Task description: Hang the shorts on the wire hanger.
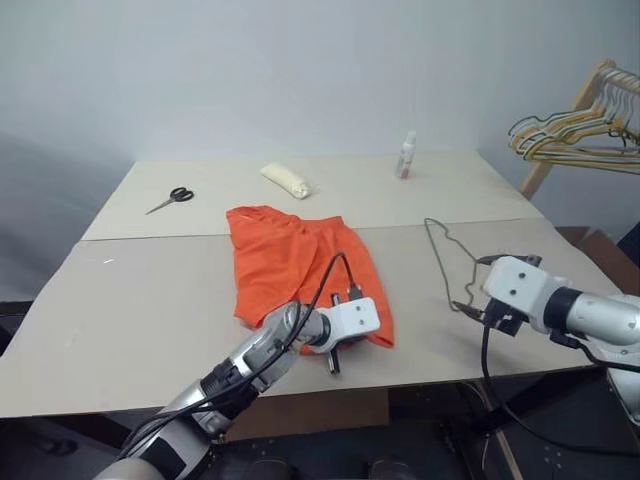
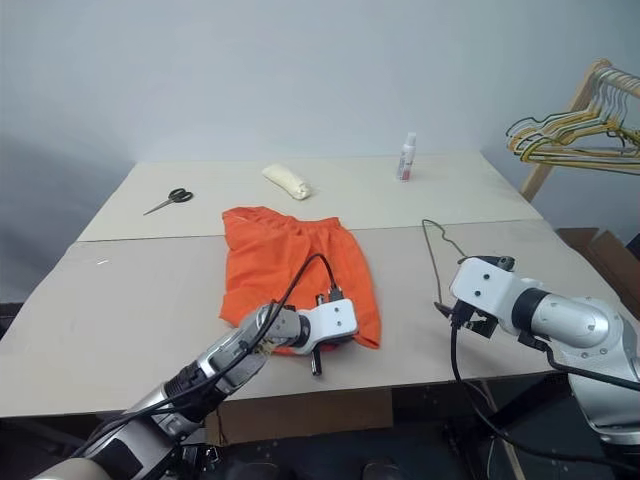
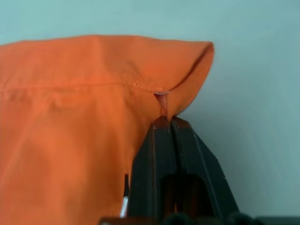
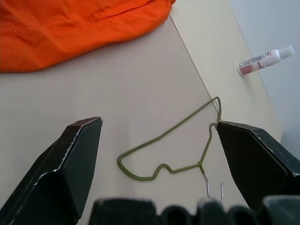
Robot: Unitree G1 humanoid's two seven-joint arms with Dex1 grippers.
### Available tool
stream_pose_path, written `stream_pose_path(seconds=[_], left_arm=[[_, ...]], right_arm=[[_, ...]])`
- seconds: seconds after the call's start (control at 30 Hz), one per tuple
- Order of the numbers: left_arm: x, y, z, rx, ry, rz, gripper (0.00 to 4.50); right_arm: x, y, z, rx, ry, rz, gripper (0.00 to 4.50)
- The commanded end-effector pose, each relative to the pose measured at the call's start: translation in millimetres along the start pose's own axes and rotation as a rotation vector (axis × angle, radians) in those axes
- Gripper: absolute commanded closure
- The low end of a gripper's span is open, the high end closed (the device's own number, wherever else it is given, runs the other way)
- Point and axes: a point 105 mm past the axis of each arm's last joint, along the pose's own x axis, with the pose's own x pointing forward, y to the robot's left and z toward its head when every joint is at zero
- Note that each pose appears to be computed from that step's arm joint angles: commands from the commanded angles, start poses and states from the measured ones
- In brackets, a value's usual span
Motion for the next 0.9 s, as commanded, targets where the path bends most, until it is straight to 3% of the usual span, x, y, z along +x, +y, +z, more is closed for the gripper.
stream_pose_path(seconds=[0.03, 0.27, 0.4, 0.6, 0.9], left_arm=[[-35.3, 2.8, -3.8, -0.03, -0.043, 0.008, 4.46], [-126.5, -1.6, -39.9, -0.046, -0.016, 0.05, 4.46], [-170.2, -12.0, -46.8, -0.043, -0.046, 0.013, 4.46], [-204.3, -4.6, -56.4, -0.128, -0.095, 0.11, 4.46], [-230.4, 0.7, -63.7, -0.173, -0.114, 0.2, 4.46]], right_arm=[[1.2, -2.6, 8.9, -0.052, -0.029, -0.002, 0.0], [23.2, 9.7, 15.7, -0.118, -0.067, 0.058, 0.0], [50.2, 23.9, 32.1, -0.168, -0.159, 0.092, 0.0], [100.1, 42.9, 59.2, -0.282, -0.28, 0.141, 0.0], [154.4, 55.0, 74.7, -0.425, -0.358, 0.142, 0.0]])
